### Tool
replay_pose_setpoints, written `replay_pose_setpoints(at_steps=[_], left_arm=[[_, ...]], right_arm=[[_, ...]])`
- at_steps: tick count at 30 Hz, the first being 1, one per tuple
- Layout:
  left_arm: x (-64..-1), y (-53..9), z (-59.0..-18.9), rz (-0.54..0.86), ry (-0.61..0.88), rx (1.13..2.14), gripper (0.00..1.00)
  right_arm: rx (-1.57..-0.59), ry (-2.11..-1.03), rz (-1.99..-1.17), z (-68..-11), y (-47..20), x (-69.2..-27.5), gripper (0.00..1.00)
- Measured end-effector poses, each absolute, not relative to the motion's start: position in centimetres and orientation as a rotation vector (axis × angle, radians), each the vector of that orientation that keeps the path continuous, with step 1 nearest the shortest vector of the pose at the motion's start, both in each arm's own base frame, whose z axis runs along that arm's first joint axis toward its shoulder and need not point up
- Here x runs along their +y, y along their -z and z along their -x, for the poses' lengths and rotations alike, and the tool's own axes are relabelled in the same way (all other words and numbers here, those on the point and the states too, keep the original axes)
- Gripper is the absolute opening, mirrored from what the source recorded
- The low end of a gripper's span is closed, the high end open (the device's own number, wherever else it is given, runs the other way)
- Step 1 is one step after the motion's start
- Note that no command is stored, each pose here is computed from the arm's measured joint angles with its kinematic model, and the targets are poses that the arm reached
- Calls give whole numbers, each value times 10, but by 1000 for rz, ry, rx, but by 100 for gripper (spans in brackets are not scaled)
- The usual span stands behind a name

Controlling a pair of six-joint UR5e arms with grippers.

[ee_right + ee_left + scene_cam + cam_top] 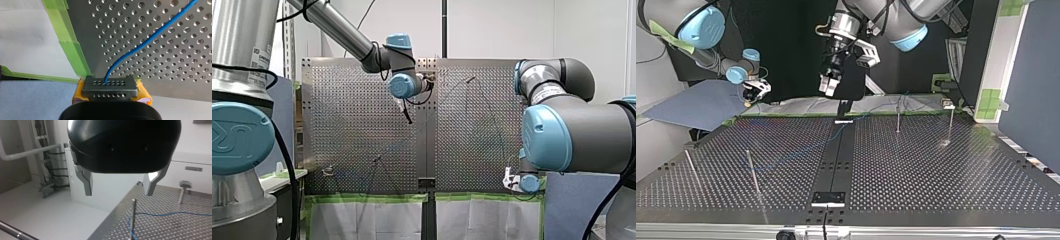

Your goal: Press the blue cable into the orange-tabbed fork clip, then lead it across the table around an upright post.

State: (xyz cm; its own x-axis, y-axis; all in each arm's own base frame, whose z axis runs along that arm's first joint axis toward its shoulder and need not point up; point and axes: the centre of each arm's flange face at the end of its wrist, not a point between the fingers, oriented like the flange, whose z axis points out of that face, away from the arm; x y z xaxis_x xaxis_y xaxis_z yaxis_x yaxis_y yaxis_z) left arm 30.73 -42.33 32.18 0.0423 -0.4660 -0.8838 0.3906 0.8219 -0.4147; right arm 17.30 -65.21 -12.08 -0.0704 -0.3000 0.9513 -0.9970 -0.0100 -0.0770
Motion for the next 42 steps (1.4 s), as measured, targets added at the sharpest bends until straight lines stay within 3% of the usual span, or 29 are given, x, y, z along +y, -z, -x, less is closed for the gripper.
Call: replay_pose_setpoints(at_steps=[25,42], left_arm=[[-376,-232,-264,8,549,1568,99],[-337,-188,-248,-71,401,1573,99]], right_arm=[[-1469,-1119,-1422,-174,121,-652,0],[-1466,-1120,-1427,-176,120,-652,0]])
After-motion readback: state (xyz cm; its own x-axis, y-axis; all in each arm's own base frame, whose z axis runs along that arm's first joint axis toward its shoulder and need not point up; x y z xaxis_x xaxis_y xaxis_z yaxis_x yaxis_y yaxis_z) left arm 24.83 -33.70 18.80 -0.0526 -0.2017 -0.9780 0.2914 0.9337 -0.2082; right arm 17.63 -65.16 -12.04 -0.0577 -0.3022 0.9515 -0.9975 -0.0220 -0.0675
